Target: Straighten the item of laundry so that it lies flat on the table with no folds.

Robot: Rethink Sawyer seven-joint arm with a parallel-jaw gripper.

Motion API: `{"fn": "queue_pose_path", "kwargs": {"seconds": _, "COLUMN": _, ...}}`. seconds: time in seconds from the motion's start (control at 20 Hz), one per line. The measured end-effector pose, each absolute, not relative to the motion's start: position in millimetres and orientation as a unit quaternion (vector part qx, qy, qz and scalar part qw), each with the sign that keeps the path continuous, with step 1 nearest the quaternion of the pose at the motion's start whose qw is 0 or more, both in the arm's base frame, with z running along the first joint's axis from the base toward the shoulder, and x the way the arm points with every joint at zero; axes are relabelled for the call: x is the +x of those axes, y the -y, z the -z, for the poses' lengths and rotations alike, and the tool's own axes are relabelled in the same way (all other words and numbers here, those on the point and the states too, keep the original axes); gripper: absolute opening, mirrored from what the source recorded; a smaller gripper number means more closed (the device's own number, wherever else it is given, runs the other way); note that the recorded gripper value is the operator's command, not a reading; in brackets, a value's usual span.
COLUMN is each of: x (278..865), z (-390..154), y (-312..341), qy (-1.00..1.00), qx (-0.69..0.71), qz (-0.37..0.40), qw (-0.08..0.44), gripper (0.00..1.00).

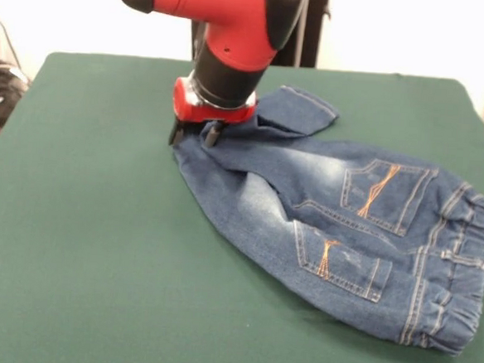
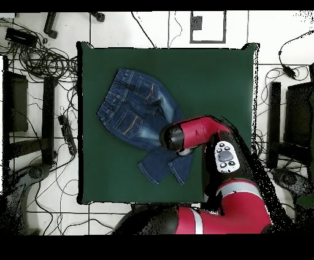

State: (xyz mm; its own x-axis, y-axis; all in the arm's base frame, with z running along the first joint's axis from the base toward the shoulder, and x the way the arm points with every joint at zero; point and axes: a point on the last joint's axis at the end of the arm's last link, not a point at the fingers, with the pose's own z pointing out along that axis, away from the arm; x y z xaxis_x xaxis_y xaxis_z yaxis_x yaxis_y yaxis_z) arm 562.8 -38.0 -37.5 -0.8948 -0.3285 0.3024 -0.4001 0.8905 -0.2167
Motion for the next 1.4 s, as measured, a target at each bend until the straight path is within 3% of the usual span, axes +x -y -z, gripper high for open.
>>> {"fn": "queue_pose_path", "kwargs": {"seconds": 1.4, "x": 561, "z": 49, "y": 51, "qy": 0.954, "qx": 0.185, "qz": -0.158, "qw": 0.173, "gripper": 1.0}}
